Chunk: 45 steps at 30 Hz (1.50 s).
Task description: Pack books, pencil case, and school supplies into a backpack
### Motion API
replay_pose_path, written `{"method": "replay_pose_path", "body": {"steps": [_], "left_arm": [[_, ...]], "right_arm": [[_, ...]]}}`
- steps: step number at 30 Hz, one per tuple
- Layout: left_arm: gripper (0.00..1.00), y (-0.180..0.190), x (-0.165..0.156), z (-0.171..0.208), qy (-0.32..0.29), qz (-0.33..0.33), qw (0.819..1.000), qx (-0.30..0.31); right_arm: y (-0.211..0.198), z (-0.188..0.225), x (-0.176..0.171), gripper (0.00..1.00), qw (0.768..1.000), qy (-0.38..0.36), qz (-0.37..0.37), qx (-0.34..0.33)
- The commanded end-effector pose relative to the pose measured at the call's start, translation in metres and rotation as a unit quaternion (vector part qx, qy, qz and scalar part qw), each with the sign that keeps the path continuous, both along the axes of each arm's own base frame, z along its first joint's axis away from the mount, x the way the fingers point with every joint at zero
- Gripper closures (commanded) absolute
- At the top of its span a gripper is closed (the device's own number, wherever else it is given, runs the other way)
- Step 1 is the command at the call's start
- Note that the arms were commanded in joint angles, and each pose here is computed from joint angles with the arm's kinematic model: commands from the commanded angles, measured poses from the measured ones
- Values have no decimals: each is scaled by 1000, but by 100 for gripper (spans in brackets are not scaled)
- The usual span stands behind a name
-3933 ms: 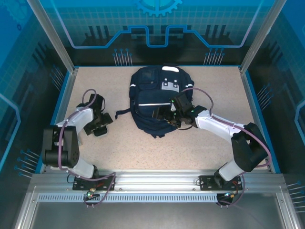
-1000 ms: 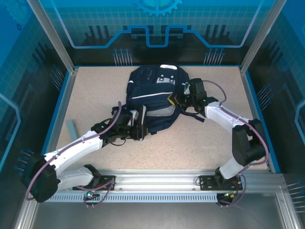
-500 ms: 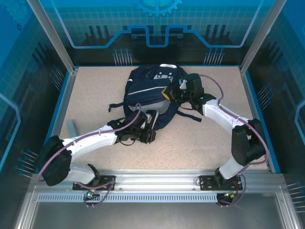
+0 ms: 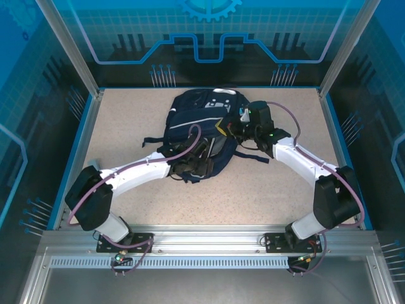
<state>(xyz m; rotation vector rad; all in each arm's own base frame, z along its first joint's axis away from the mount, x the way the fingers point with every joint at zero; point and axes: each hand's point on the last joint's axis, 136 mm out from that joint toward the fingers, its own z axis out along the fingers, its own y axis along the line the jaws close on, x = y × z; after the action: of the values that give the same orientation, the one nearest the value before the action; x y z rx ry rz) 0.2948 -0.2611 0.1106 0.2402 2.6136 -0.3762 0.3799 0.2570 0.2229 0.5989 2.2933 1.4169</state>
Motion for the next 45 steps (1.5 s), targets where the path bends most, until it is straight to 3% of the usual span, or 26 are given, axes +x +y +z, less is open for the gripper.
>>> {"method": "replay_pose_path", "body": {"steps": [1, 14, 25, 31, 38, 45], "left_arm": [[48, -17, 29, 21, -61, 5, 998, -19], [25, -24, 34, 3, -65, 16, 997, -46], [6, 3, -6, 18, -30, 22, 998, -57], [7, 23, -31, 14, -13, 42, 996, -79], [29, 28, -37, -2, 4, 63, 994, -93], [27, 31, -18, -8, 5, 84, 991, -104]], "right_arm": [[10, 40, -12, 100, 997, -66, 32, 25], [-9, -27, -8, 100, 998, -7, -6, -58], [-8, -33, -8, 100, 998, 1, -2, -64], [-7, -34, -10, 100, 998, 3, 3, -63], [-4, -34, -11, 100, 998, 4, 6, -64], [-2, -33, -14, 100, 998, 5, 10, -64]]}}
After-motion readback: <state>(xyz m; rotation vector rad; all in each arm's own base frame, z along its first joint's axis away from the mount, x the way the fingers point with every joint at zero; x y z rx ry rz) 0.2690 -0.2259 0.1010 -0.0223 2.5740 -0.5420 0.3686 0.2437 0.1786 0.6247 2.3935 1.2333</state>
